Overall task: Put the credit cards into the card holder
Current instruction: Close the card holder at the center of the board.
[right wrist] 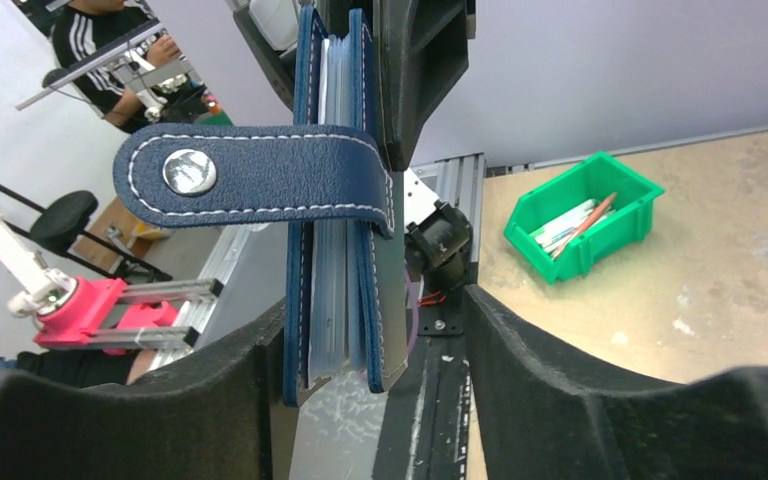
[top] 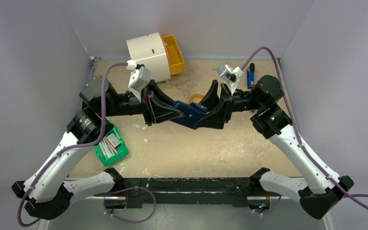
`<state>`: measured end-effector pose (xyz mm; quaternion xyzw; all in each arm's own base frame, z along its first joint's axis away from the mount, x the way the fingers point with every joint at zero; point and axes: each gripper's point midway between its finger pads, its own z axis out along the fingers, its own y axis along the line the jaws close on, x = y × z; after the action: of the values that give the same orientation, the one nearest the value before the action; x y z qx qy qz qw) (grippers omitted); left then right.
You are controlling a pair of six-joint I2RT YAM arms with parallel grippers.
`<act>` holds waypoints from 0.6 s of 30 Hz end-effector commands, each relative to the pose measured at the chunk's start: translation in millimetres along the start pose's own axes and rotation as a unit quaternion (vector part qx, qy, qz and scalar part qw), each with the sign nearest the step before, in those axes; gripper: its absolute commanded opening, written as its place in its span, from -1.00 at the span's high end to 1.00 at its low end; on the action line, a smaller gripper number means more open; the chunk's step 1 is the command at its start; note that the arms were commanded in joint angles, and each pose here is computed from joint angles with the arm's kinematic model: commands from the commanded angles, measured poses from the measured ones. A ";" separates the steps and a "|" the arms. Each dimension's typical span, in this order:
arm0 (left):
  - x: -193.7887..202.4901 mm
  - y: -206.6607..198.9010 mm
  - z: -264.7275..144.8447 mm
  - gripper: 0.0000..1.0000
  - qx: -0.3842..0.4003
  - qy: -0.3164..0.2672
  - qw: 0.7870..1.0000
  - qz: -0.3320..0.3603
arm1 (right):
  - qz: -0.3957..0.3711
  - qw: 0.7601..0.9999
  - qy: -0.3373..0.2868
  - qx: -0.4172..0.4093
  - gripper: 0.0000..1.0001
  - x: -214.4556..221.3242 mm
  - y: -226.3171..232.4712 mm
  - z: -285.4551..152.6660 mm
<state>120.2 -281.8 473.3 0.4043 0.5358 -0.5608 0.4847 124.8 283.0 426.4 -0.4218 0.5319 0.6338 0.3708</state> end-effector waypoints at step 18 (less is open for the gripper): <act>-27.3 12.3 -14.7 -0.20 -0.086 -0.064 0.994 0.001 | -0.039 0.994 -0.099 -0.027 1.00 -45.5 30.1 0.4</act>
<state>124.8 -280.4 475.9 0.3852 0.5457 -0.5590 0.4913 118.0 283.6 450.0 -0.4112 0.4927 0.6653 0.3815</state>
